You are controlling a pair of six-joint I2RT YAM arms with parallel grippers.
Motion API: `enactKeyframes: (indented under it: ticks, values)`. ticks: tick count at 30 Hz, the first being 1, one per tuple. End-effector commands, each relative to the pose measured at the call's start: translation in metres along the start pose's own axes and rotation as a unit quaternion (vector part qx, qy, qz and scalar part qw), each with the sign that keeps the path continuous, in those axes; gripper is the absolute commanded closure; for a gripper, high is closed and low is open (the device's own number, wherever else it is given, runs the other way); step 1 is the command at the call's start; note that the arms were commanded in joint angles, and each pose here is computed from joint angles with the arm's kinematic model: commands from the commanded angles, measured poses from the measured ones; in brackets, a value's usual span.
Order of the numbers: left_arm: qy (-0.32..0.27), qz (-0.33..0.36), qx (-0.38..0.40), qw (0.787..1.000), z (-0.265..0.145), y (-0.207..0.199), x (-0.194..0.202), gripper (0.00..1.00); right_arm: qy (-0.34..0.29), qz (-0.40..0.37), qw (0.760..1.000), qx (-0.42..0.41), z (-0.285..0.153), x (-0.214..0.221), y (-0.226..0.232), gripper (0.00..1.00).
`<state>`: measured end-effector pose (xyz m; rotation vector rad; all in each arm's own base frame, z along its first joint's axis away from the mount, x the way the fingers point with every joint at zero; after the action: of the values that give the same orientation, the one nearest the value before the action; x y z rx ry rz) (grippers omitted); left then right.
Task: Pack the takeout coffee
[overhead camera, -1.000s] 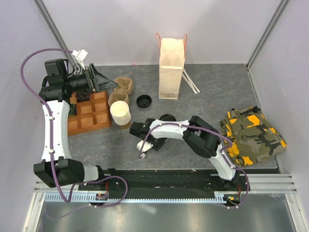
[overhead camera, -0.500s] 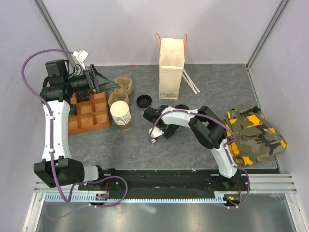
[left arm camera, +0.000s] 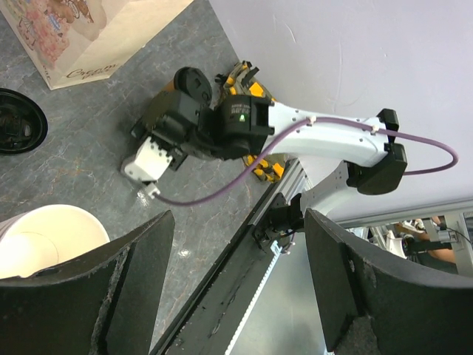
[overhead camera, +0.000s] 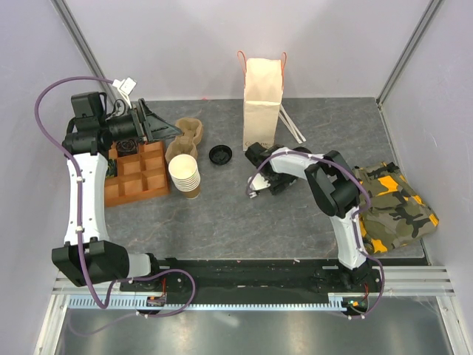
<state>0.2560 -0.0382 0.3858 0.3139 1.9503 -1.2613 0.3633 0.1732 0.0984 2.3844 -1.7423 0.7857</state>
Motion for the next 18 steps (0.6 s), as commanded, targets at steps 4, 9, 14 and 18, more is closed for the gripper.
enactKeyframes:
  ticks: [4, 9, 14, 18]
  values:
    - [-0.002, 0.003, 0.010, 1.000, 0.000, 0.002, -0.001, 0.20, 0.075, 0.019, 0.996, -0.041, 0.048, 0.046, -0.002, 0.27]
    - [0.000, 0.000, 0.007, 1.000, 0.002, 0.007, -0.002, 0.19, 0.086, 0.032, 0.995, -0.046, 0.060, 0.070, -0.006, 0.27]
    - [0.000, 0.004, 0.004, 1.000, 0.003, 0.009, -0.003, 0.19, 0.100, 0.049, 0.992, -0.052, 0.074, 0.092, -0.010, 0.27]
    - [0.000, 0.008, -0.003, 1.000, 0.004, 0.013, -0.003, 0.19, 0.109, 0.059, 0.990, -0.060, 0.086, 0.105, -0.009, 0.27]
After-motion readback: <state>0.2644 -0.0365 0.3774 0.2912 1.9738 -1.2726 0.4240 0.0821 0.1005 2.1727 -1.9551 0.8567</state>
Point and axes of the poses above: each gripper's point midway between its finger pads, its own z axis out along the fingers, its own y axis along the line the jaws close on, x = y × z, the point moved 9 cm from there along -z, back along the fingers, and after that the axes turned 6 degrees about z, right-handed, at the moved point
